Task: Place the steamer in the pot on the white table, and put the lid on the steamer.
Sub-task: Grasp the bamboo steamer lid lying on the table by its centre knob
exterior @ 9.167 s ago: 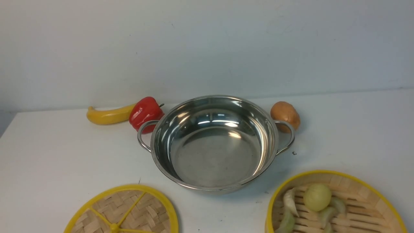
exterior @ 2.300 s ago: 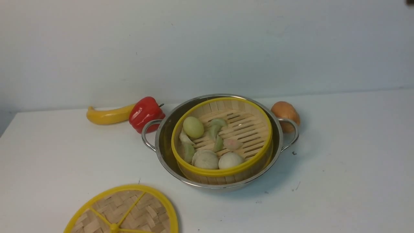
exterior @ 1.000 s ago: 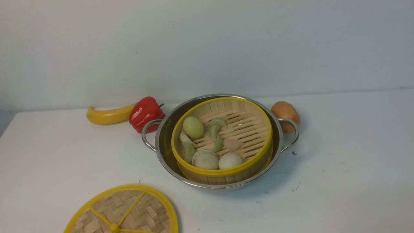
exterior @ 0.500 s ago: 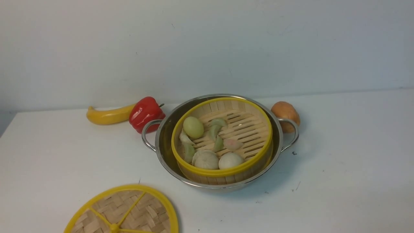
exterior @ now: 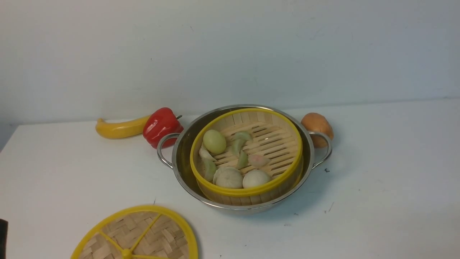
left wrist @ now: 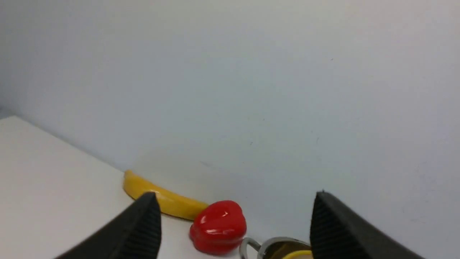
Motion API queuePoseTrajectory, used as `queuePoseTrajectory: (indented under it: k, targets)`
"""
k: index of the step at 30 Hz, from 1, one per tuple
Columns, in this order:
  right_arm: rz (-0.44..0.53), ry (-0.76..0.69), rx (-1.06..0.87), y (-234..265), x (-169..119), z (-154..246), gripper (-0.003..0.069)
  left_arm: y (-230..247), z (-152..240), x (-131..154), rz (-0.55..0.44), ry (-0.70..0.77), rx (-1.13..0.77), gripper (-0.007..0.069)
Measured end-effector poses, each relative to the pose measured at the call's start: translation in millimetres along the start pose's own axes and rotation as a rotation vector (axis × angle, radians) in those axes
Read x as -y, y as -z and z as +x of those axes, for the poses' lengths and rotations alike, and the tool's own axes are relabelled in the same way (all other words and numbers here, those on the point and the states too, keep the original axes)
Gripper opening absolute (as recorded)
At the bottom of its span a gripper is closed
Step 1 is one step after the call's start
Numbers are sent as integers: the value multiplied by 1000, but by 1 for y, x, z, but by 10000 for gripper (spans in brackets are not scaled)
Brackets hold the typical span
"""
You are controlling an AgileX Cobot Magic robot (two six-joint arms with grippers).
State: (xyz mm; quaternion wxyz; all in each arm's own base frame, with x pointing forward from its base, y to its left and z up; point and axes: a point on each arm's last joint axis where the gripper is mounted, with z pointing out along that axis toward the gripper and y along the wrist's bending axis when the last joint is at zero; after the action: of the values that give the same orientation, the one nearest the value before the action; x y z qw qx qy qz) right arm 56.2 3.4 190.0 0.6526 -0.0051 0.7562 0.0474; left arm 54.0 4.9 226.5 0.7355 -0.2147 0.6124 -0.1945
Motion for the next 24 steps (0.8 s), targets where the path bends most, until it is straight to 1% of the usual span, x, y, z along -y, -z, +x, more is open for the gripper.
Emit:
queuePoseTrajectory:
  k: [3,5,7,8,9,11,13,17,20,21,23,24]
  targets:
    - [0,0,0,0,0,0,242,0,-17,18,15,-3,-83,514]
    - [0,0,-1,0,0,0,242,-2,-31,33,11,-16,-183,514]
    - [0,0,-1,0,0,0,242,-6,-46,49,-2,-92,-321,514]
    - [0,0,-1,0,0,0,242,-8,-52,56,-17,-167,-431,514]
    - [0,0,-1,0,0,0,242,-8,-52,56,-17,-167,-431,514]
    - [0,0,-1,0,0,0,242,-19,-67,70,-33,-304,-615,514]
    - [0,0,-1,0,0,0,242,-29,-72,75,-39,-380,-774,514]
    - [0,0,-1,0,0,0,242,-48,-67,75,-33,-460,-965,514]
    - [0,0,-1,0,0,0,242,-78,-50,64,-31,-511,-1143,514]
    - [0,0,-1,0,0,0,242,-80,-49,63,-34,-508,-1154,514]
    - [0,0,-1,0,0,0,242,-108,-27,49,-58,-497,-1311,514]
    - [0,0,-1,0,0,0,242,-113,-21,45,-64,-492,-1344,514]
